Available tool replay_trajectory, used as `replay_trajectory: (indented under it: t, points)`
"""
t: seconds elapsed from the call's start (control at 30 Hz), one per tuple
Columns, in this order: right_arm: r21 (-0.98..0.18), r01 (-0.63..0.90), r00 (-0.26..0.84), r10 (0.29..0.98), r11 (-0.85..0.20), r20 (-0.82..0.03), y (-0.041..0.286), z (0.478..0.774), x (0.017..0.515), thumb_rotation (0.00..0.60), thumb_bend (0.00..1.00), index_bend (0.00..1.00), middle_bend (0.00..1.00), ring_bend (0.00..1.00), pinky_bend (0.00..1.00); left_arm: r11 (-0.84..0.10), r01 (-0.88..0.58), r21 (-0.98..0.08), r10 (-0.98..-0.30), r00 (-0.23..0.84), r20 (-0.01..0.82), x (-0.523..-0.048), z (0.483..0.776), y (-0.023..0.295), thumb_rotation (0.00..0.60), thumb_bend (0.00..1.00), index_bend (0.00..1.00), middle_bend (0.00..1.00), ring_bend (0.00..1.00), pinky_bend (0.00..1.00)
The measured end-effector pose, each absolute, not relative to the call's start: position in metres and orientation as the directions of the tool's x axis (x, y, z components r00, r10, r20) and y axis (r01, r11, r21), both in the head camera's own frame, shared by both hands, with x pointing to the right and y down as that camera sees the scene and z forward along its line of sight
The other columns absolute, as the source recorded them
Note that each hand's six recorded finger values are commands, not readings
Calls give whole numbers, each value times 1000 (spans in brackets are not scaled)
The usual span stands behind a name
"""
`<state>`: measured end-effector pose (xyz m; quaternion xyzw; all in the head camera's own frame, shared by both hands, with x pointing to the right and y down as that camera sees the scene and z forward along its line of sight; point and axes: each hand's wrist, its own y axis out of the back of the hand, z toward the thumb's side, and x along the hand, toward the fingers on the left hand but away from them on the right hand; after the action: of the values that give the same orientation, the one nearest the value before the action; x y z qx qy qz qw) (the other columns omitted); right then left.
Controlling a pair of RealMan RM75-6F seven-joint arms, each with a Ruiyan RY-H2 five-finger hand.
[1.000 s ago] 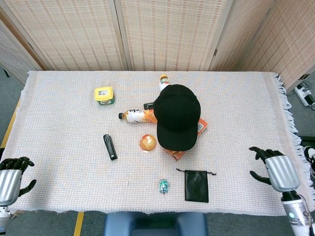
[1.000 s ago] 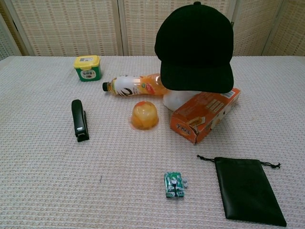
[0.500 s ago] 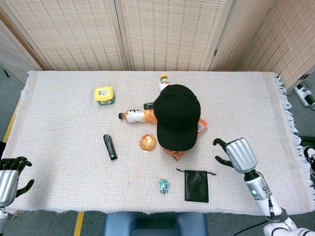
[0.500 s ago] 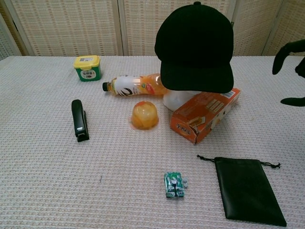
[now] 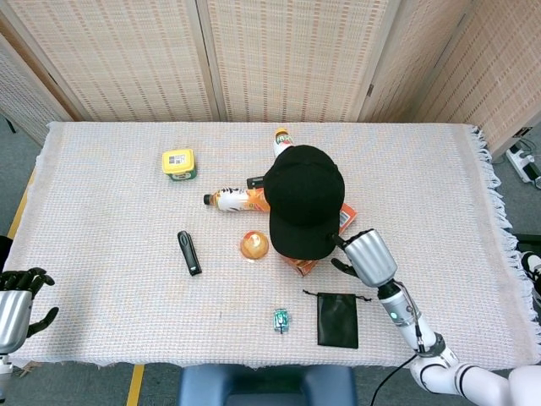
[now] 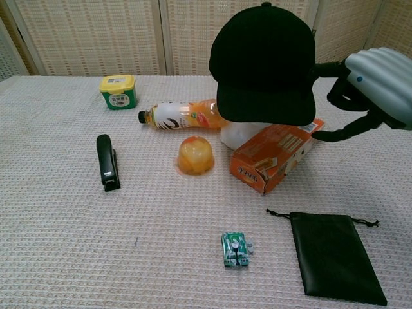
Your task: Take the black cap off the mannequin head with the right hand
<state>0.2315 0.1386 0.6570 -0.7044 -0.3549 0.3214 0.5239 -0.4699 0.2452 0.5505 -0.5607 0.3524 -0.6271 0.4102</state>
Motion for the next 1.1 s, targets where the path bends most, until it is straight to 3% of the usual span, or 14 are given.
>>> replay_trajectory:
  t: [0.53,0.7,0.9,1.1]
  points:
    - [-977,163,589,808,-141,-18,133,672,212,600,37,437,993,1000,1000,-426,92,-900,-905,-32,425,-471,555,242,600,246,458,338,309,267]
    - [-977,174,600,800,-126,4,131,674,210,600,263,467,993,1000,1000,-423,88,-902,-906,-26,422,-470,554,240,600,248,458,338,309,259]
    - [-973,202,596,802,-107,35,129,670,212,600,576,640,993,1000,1000,-425,79,-902,-905,-22,425,-469,553,241,600,246,450,334,308,250]
    - [-964,245,573,817,-101,60,126,662,217,600,785,754,998,1000,1000,-424,75,-903,-906,-17,424,-468,552,240,600,246,437,329,308,250]
